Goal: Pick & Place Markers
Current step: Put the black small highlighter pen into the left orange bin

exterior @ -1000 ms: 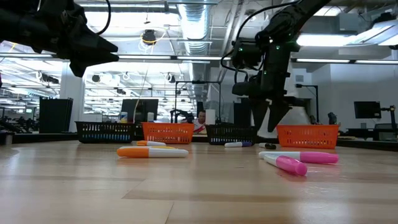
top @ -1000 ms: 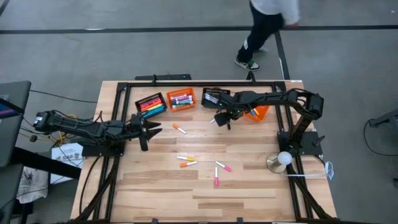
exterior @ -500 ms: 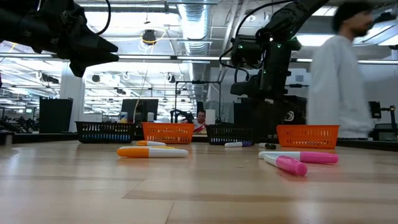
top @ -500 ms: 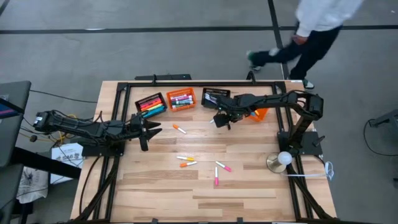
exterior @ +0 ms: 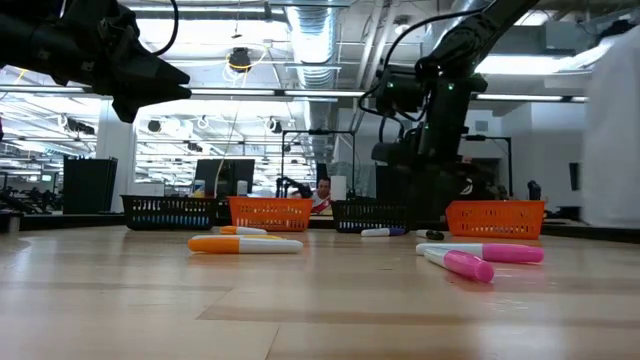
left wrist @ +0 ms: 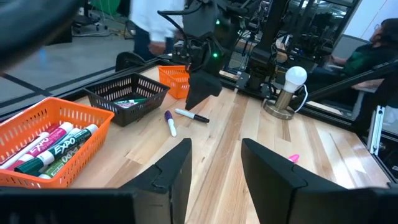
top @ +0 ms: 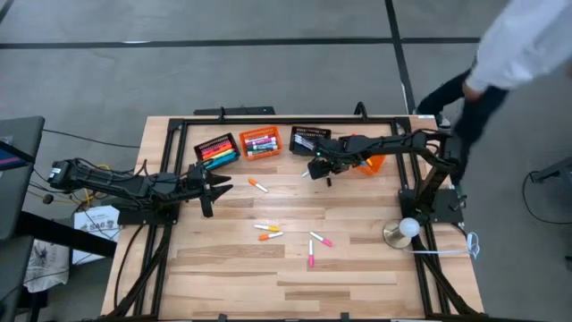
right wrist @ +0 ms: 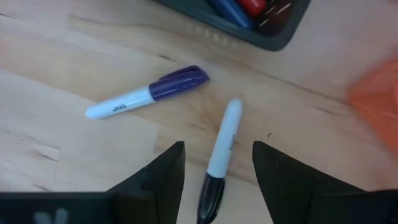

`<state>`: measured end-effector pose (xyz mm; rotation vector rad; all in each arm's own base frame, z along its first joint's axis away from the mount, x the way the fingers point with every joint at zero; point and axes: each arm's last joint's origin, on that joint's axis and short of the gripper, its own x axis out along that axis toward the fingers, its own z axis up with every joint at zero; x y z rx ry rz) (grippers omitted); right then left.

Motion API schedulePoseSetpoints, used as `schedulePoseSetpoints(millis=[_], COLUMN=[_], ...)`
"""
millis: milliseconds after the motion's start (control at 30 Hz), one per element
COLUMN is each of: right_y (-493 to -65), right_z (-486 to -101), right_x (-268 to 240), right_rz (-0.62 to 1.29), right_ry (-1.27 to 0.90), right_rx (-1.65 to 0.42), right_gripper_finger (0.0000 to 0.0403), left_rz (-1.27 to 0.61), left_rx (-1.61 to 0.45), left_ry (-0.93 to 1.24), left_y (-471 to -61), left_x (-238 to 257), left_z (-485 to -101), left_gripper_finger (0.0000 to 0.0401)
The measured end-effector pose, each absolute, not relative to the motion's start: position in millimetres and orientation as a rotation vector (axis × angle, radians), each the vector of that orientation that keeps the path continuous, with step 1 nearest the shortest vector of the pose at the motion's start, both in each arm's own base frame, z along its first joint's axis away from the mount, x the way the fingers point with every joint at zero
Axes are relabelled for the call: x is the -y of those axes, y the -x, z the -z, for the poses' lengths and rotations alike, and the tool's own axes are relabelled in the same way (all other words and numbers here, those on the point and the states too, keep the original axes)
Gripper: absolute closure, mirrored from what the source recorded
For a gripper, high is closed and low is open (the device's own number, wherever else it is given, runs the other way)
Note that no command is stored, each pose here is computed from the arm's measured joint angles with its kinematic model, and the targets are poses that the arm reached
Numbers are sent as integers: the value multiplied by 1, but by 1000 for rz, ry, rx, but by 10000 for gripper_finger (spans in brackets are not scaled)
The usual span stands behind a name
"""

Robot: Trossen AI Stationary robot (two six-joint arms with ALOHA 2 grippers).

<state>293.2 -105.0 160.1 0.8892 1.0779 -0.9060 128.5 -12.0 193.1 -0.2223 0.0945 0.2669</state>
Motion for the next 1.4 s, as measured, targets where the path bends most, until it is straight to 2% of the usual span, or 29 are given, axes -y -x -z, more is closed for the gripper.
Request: schedulePoseSetpoints(millis=[333, 600, 867, 967, 1267, 1400], right_y=[-292, -303, -307, -307, -311, -312], right_z=[-157, -127, -125, -125, -124, -127], right_x=[109, 105, 100, 99, 86, 82], right_rz=[954, 933, 960, 955, 930, 920], right_ry=[-849, -837, -776, -783, -747, -752], right_rx=[-1081, -1198, -1254, -1262, -1277, -1286], right_gripper_finger=[229, 230, 232, 247, 331, 354], left_rz=[-267, -266, -266, -267, -267, -267], left_rx=[-94, -95, -96, -98, -99, -99], left_ry=[222, 222, 224, 223, 222, 222], left_y=[-128, -129, -129, -129, -129, -129], left_x=[12, 12, 12, 12, 12, 12], left_z=[-193, -193, -193, -193, -193, -193], left_gripper_finger=[263, 263, 263, 263, 263, 263])
